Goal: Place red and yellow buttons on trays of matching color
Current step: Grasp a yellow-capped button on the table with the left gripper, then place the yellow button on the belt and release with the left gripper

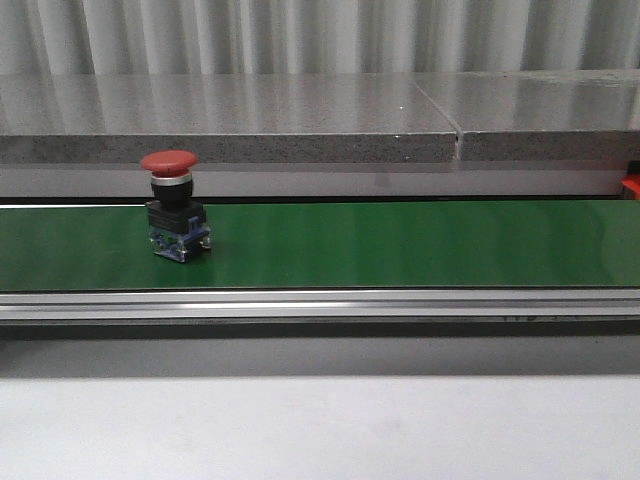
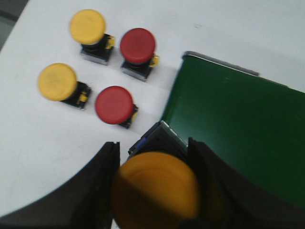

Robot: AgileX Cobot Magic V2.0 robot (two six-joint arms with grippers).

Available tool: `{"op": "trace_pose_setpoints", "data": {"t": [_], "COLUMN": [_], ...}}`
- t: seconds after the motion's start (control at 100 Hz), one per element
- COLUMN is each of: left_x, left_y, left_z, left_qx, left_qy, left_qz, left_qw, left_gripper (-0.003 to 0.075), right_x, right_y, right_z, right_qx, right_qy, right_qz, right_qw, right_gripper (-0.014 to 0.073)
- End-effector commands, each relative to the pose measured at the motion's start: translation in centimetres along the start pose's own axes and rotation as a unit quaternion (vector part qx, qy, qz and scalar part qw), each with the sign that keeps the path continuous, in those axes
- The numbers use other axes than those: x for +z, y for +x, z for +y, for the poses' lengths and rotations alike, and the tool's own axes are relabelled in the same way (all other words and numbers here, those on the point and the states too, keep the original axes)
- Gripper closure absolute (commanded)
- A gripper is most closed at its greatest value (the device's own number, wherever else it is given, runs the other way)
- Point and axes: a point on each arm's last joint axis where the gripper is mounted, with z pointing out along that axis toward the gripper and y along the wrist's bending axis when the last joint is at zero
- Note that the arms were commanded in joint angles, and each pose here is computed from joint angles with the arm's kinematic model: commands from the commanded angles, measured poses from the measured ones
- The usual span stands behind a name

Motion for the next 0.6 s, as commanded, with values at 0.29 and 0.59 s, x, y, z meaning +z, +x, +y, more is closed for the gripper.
{"op": "trace_pose_setpoints", "data": {"t": [0.29, 0.59], "left_x": [1.9, 4.3], "left_y": [-1.9, -1.7], "left_z": [-3.2, -3.5], "left_qx": [0.056, 0.06], "left_qy": [0.019, 0.017], "left_qz": [-0.007, 0.024], "left_qw": [0.998, 0.998], "left_gripper": [0.0741, 0.0741], "right_x": [-0.4, -0.4], "right_y": [-1.6, -1.6], "right_z": [0.0, 0.0], "right_qx": [-0.005, -0.005], "right_qy": [0.006, 0.006], "right_qz": [-0.052, -0.052], "right_qw": [0.999, 0.999], "right_gripper": [0.072, 0.072]}}
